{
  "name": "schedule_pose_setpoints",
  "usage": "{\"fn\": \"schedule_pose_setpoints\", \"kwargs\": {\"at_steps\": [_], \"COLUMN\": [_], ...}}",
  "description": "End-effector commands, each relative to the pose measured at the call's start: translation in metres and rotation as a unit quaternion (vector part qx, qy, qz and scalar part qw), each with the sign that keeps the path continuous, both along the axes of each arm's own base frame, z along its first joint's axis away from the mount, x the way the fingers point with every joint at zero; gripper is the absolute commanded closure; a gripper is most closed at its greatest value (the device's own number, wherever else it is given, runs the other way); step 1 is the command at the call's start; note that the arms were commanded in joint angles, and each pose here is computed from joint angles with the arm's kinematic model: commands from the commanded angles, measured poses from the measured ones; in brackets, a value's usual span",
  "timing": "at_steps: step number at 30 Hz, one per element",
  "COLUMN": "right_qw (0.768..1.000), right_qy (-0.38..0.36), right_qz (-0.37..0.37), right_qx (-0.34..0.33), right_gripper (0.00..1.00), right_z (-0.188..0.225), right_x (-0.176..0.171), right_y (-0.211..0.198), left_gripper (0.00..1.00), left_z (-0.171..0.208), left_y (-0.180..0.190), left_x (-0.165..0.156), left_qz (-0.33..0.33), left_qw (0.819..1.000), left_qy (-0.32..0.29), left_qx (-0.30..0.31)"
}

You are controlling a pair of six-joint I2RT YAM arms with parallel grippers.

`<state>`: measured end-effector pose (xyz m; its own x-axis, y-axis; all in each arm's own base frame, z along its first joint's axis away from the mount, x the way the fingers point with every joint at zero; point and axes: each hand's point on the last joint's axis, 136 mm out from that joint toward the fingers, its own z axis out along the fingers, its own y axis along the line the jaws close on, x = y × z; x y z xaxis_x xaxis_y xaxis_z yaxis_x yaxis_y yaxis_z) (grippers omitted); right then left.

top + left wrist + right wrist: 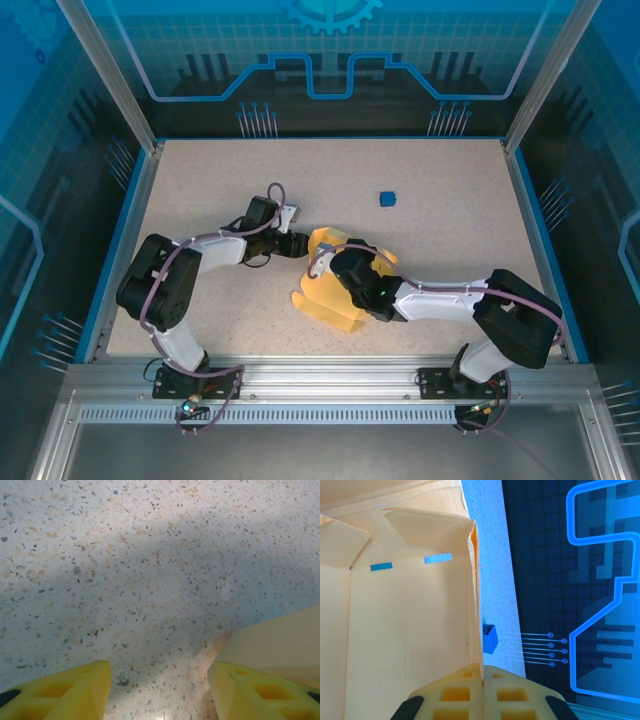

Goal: Fold the paper box

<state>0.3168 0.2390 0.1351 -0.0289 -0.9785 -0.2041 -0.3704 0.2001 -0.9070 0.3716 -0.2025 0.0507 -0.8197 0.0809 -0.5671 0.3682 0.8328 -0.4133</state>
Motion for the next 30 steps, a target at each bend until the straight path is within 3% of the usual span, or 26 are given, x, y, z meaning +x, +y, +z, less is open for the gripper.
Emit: {"fn": "schedule_pose_setpoints", "kwargs": {"at_steps": [1,14,22,30], "right_qw": [1.0,0.999,0.999,0.999], "right_qy": [-0.011,-0.01,-0.009,-0.01], "right_qz": [-0.005,-0.007,-0.005,-0.004], "right_qx": [0.024,0.031,0.037,0.037], "right_gripper": [1.0,1.0,1.0,1.0], "right_z": [0.011,0.013,0.014,0.014], "right_x": [0.002,0.001,0.0,0.001], "right_y": [-0.003,-0.004,-0.004,-0.003], "left_gripper": [0.42,0.42,0.41,0.41], "left_z": [0.016,0.017,-0.001,-0.008], "left_y": [-0.008,-0.01,0.002,-0.006], "left_x": [-0.005,-0.014,-0.021,-0.023], "left_qz": [-0.03,-0.04,-0.021,-0.023], "left_qw": [0.999,0.999,1.0,0.999], "left_qy": [-0.027,-0.021,0.01,0.033], "left_qx": [-0.017,-0.014,0.017,-0.002]}}
